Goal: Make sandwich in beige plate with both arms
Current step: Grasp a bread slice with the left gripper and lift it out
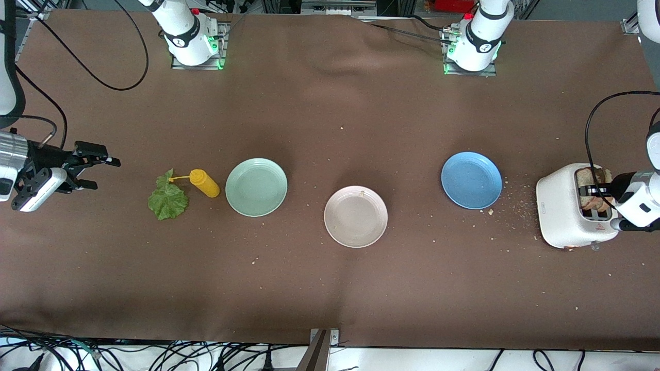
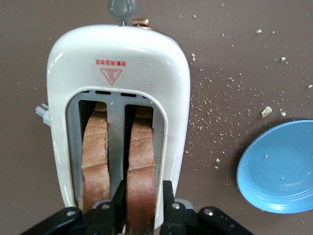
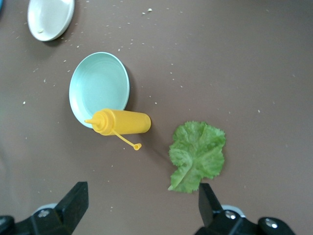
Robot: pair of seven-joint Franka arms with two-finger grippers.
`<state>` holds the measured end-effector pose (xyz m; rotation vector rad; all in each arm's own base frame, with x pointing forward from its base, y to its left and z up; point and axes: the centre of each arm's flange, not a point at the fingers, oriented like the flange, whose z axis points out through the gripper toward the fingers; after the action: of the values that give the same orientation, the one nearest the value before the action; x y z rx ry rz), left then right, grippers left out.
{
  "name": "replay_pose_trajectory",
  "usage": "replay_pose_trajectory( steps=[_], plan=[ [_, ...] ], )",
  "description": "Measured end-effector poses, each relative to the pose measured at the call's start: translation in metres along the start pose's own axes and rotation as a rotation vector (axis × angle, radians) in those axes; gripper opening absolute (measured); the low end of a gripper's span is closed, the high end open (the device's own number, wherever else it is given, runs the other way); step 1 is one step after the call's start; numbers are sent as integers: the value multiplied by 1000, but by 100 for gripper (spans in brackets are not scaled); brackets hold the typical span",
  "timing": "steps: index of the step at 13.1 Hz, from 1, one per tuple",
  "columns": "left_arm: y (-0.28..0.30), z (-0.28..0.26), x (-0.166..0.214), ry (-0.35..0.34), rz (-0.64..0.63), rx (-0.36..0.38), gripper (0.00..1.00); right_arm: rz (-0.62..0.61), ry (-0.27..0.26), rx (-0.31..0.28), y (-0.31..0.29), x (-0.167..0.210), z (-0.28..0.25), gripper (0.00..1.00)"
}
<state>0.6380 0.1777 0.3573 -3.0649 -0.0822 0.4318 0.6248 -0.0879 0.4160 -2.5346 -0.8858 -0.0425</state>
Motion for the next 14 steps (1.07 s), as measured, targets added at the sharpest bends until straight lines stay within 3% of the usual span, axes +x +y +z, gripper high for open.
replay_pose_trajectory(
  steps=[2, 7, 10, 11, 14],
  plan=[
    [-5, -3, -1, 0, 9, 30, 13, -159, 55, 56, 13, -3, 15, 100],
    [4, -46, -7, -6, 64, 134, 8, -455, 191, 224, 57, -40, 76, 100],
    [31, -127, -34, -25, 142, 134, 8, -609, 335, 286, 76, -60, 120, 100],
    [53, -141, -42, -41, 170, 91, 8, -655, 382, 292, 83, -65, 133, 100],
    [110, -143, -42, -30, 254, -185, 8, -767, 518, 321, 99, -81, 170, 100]
  ],
)
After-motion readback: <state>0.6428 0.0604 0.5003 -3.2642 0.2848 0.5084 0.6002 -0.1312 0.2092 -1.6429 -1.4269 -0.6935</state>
